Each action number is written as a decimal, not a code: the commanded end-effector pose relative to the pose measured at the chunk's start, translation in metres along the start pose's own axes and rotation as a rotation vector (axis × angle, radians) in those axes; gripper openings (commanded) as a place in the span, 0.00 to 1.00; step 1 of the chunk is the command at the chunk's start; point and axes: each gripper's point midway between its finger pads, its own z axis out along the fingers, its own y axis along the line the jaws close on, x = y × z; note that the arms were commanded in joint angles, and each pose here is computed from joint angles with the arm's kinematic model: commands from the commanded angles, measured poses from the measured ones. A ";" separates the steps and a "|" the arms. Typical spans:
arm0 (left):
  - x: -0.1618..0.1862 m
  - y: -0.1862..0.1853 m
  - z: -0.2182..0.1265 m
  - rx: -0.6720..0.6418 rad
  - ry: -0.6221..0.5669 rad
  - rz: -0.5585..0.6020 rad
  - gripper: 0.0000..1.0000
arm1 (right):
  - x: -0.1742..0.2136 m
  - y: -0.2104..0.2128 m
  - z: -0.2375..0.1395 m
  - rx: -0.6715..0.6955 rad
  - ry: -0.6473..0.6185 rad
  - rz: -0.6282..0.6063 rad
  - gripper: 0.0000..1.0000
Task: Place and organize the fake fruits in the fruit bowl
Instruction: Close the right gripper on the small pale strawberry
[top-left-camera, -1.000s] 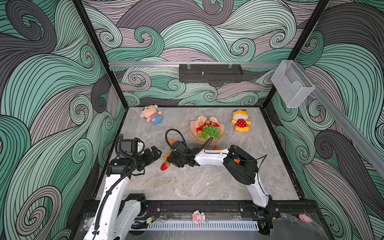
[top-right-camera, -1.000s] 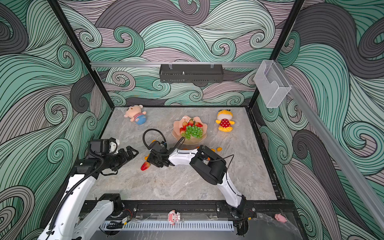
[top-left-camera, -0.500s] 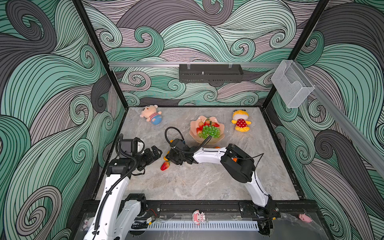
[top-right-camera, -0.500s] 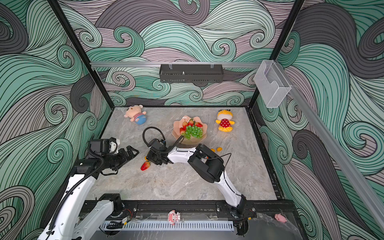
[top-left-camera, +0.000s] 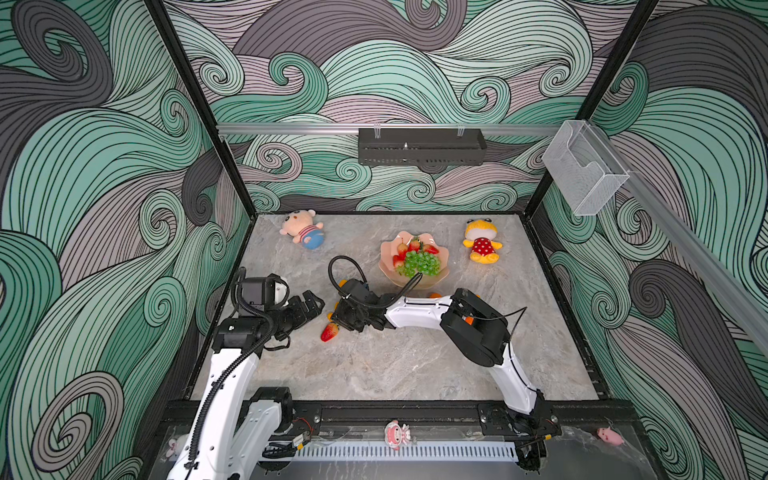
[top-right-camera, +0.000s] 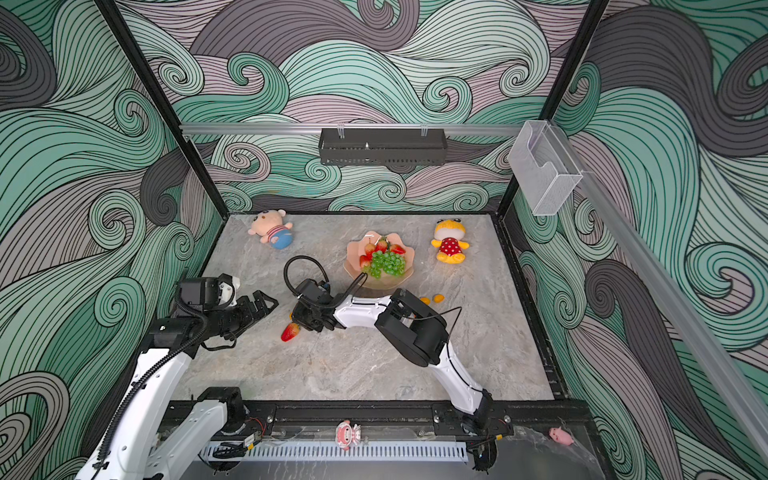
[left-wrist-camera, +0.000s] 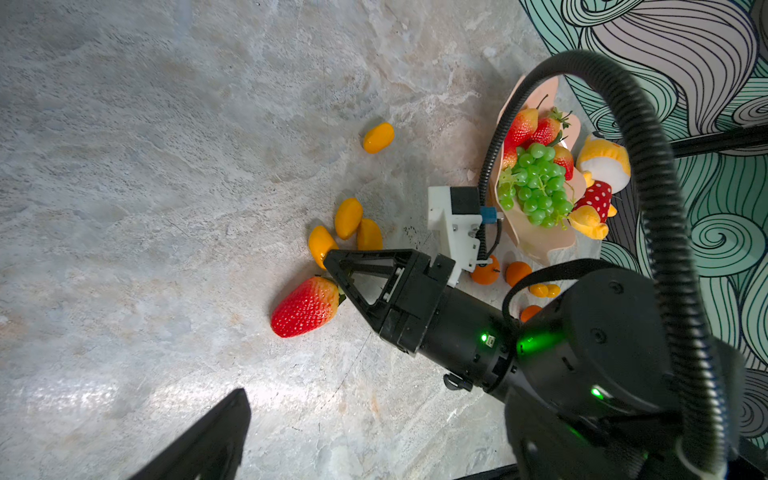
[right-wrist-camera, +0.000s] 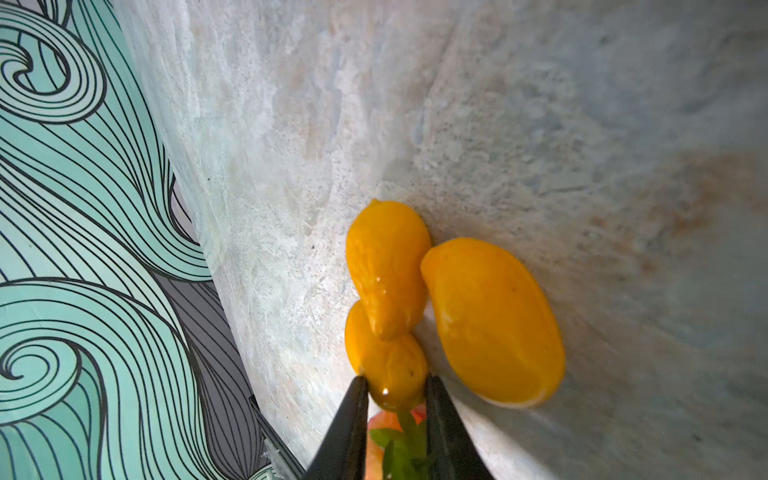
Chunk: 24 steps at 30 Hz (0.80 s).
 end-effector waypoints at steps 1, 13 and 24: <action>-0.004 -0.002 -0.003 0.012 -0.012 0.012 0.99 | 0.004 -0.031 0.005 0.096 0.016 0.013 0.19; -0.004 -0.004 -0.003 0.022 -0.013 0.010 0.99 | -0.004 -0.016 -0.008 0.058 -0.005 -0.007 0.06; -0.006 -0.008 -0.005 0.030 -0.016 0.013 0.99 | -0.010 0.015 -0.025 -0.018 -0.020 -0.047 0.02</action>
